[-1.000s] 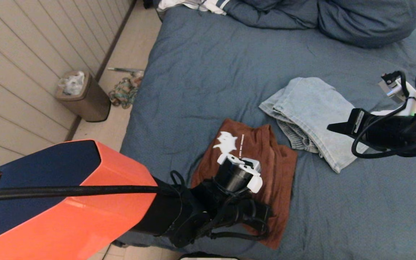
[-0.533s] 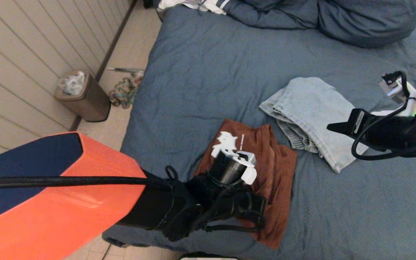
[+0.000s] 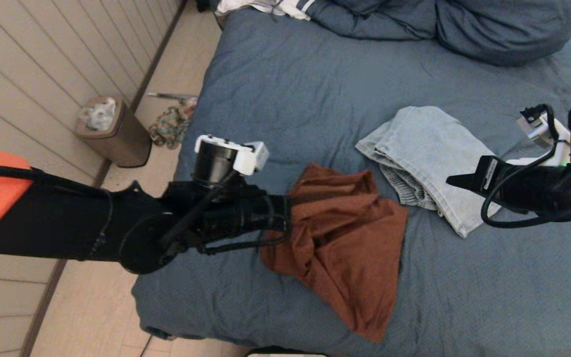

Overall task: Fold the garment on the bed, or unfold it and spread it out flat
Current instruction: Unford the brown shorts

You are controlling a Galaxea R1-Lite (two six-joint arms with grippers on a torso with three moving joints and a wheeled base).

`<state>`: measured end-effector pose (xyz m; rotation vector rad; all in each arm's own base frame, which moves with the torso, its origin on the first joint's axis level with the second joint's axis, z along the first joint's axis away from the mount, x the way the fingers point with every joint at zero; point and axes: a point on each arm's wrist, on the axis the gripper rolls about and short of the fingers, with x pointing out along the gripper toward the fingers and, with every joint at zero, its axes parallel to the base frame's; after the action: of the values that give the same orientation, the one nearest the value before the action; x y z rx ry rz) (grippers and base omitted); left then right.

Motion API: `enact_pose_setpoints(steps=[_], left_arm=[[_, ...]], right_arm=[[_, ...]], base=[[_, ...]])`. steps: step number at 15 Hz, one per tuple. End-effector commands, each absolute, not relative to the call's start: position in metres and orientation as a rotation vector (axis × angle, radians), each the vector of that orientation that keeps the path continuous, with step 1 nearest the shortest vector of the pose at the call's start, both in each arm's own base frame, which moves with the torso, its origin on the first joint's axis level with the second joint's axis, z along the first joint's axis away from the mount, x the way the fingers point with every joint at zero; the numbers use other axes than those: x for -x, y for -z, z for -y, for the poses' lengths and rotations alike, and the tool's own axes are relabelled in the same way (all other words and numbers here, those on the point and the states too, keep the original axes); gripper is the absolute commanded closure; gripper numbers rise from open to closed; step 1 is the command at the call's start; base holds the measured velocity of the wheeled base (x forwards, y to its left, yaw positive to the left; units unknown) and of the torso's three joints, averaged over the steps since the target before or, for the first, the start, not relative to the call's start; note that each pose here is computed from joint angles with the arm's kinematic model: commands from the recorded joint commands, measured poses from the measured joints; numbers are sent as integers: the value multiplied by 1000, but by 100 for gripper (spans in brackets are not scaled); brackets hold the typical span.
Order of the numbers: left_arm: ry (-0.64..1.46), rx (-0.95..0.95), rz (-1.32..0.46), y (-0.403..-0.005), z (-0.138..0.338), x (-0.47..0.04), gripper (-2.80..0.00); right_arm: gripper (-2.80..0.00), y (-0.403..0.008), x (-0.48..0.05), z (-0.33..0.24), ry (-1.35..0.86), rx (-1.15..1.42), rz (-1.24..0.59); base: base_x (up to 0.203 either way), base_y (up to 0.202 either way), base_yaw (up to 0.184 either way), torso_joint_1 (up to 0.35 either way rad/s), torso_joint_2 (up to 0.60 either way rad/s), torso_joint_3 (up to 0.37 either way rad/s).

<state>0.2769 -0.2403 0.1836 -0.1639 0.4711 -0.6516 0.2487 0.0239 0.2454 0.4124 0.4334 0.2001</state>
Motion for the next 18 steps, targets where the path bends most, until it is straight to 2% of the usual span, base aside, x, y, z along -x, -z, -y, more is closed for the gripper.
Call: enact_pose_setpoints(steps=[1, 5, 15, 18], left_arm=[[564, 198, -457, -192, 194, -278, 0], [476, 248, -401, -174, 143, -287, 0], [419, 255, -448, -132, 102, -229, 0], [355, 274, -416, -120, 82, -229, 0]], right_arm=[[0, -245, -247, -24, -203, -414, -436], [0, -240, -247, -26, -204, -414, -453], [0, -232, -248, -27, -215, -409, -433], [0, -231, -248, -29, -225, -405, -435]], base=[[0, 0, 0, 0, 0, 0], [0, 0, 0, 0, 0, 0], [0, 0, 0, 0, 0, 0], [0, 0, 0, 0, 0, 0]])
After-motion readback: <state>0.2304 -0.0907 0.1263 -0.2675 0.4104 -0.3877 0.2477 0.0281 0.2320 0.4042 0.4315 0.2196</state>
